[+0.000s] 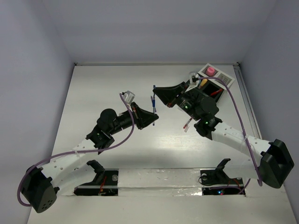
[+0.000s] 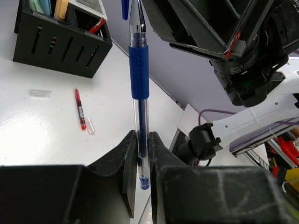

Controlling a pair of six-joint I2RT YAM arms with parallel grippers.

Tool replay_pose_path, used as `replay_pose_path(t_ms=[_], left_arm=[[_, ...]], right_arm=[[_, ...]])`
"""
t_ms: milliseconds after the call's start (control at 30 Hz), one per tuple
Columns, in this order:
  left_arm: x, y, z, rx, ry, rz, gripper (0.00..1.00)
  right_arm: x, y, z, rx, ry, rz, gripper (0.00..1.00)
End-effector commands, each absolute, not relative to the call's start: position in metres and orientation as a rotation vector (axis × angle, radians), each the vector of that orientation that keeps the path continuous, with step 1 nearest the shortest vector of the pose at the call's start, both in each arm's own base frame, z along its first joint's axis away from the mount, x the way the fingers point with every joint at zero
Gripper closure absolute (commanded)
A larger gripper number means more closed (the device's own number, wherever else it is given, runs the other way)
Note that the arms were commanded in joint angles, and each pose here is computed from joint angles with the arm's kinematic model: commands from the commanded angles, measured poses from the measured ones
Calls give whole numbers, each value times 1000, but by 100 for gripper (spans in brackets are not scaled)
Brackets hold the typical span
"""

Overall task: Sort the stationery into containers
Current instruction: Close the pen cap on the pen.

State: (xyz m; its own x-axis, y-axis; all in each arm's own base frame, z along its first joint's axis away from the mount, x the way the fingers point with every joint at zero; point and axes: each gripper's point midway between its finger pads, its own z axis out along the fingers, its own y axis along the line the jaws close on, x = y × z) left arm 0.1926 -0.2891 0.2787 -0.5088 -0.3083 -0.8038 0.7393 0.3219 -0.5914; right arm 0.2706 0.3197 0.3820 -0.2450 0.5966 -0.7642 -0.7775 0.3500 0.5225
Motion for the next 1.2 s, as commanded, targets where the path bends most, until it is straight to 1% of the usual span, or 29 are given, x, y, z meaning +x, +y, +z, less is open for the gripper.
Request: replay_pose_path(t_ms=[0,633,933,1167], left_arm=[[190,-290,291,412,1566,-1391,100],[204,-287,306,371,1535,-1325,100],[208,-285,339,352,1444,-1329,100],[211,-291,362,347,1358,-1369,100]], right_arm=[[262,312,409,-194,1172,1329,100],[252,318,378,-237,1229,1375,100],[253,318,339,-228,1321,1360,100],[242,335,313,-242,1382,1410,100]])
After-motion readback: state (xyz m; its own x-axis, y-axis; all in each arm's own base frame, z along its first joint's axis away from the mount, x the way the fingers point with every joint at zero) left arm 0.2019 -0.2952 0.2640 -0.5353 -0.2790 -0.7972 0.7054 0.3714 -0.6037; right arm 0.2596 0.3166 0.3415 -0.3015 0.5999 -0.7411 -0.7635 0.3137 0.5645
